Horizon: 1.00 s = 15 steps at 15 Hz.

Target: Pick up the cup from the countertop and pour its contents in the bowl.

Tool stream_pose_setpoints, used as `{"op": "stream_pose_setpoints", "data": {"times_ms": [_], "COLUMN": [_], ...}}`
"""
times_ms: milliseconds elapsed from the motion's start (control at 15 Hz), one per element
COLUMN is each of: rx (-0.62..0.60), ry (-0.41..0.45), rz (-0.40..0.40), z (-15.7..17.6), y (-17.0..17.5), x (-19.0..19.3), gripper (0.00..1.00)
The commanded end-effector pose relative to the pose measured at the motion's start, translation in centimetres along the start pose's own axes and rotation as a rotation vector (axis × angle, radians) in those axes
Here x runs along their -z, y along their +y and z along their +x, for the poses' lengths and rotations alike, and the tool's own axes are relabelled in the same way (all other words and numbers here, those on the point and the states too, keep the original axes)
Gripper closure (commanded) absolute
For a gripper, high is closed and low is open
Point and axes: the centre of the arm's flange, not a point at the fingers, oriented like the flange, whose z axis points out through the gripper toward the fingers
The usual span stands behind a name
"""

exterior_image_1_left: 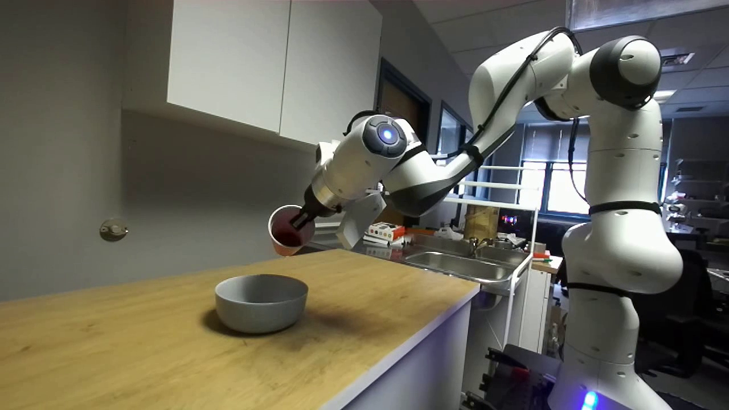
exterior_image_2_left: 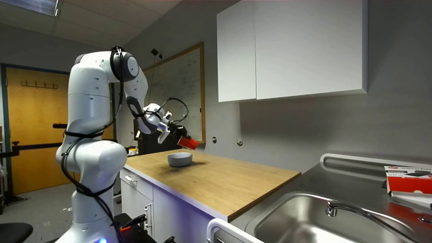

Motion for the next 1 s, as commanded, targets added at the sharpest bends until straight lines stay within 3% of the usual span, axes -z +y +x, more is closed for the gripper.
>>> {"op": "stream_pose_setpoints", "data": {"times_ms": [0, 600, 933], "rx": [-0.041, -0.103, -0.096], "ry": [0.101, 0.371, 0.463], "rz": [-0.057, -0.186, -0.211], "z": [-1.3, -3.0, -4.1], "y": [-0.4, -1.6, -3.2], "x": [0.4, -0.6, -0.9], "gripper": [0.97, 0.97, 0.97]}}
